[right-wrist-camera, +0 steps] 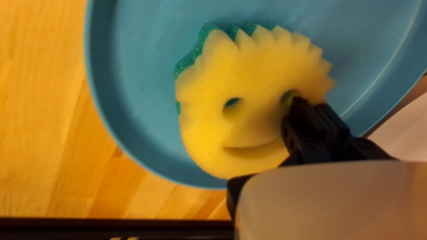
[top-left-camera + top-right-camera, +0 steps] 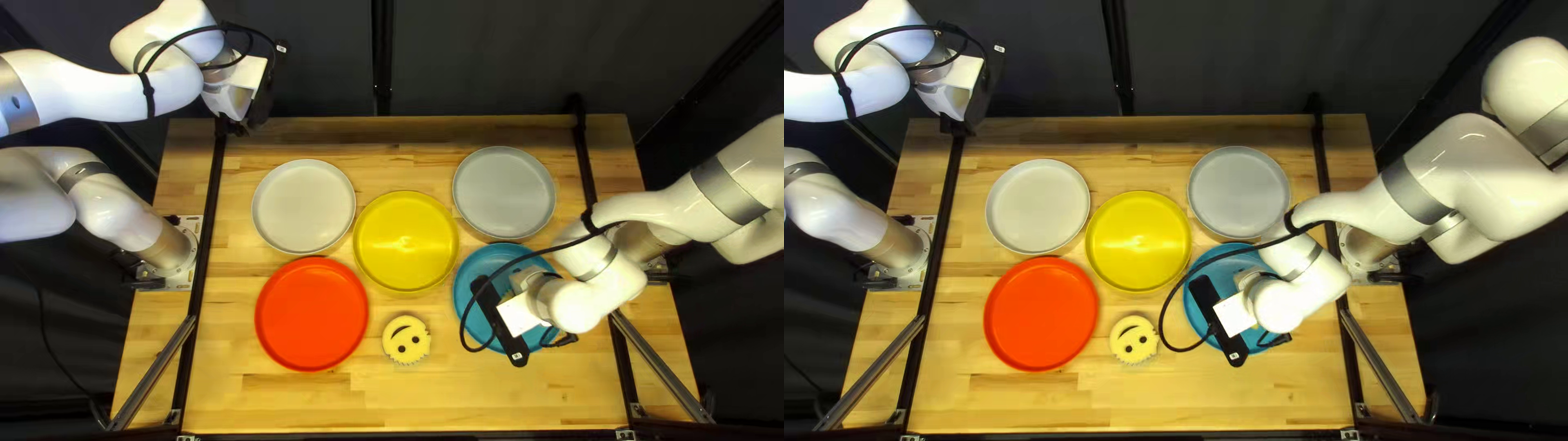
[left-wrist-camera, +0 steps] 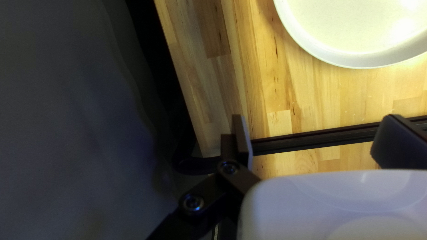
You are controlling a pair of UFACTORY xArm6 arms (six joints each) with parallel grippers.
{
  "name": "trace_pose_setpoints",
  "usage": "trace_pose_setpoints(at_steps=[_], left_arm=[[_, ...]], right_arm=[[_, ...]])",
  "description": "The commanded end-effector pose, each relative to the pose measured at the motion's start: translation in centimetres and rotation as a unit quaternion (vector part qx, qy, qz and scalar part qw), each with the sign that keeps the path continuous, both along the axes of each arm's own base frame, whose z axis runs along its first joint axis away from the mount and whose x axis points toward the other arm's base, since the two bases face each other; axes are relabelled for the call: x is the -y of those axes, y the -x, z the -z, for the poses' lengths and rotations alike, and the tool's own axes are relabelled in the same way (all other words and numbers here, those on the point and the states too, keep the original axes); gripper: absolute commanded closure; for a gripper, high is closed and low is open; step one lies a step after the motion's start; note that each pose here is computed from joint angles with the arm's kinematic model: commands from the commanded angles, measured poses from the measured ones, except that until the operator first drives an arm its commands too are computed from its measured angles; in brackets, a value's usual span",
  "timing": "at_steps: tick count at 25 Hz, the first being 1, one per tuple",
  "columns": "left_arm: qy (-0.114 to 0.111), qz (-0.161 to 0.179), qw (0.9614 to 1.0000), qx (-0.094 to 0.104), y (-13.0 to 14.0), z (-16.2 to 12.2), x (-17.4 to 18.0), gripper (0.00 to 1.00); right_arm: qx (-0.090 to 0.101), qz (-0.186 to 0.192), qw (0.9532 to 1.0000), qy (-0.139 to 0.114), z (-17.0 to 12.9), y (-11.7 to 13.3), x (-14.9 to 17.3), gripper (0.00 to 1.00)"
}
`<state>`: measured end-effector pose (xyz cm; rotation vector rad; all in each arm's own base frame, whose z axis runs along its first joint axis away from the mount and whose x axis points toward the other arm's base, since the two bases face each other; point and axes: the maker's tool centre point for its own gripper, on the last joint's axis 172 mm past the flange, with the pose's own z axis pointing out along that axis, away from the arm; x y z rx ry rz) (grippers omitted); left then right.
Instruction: Pick up sponge and scrub the plate
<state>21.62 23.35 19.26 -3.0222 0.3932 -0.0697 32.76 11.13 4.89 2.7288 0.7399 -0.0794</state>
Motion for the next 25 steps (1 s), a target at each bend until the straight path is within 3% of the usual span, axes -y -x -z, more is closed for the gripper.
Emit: trace_pose_setpoints(at_steps=[1, 8, 20, 25], left_arm=[[0.000, 0.000, 1.0000, 0.000, 0.0, 0.0, 0.0, 0.00], [0.000, 0.000, 1.0000, 0.000, 0.0, 0.0, 0.0, 0.00], [0.000, 0.000, 1.0000, 0.000, 0.0, 0.0, 0.0, 0.00], [0.000, 0.000, 1.0000, 0.000, 0.0, 0.0, 0.0, 0.00]], right_arm=[[0.012, -0.013, 0.9998, -0.001, 0.0, -2.7, 0.1, 1.00], [0.028, -0.021, 0.9994, -0.004, -0.1, -3.7, 0.8, 1.00], [0.009, -0.014, 0.9998, -0.010, 0.6, 5.0, 1.4, 1.00], [0.000, -0.005, 0.9999, -0.010, 0.4, 6.7, 1.8, 1.00]])
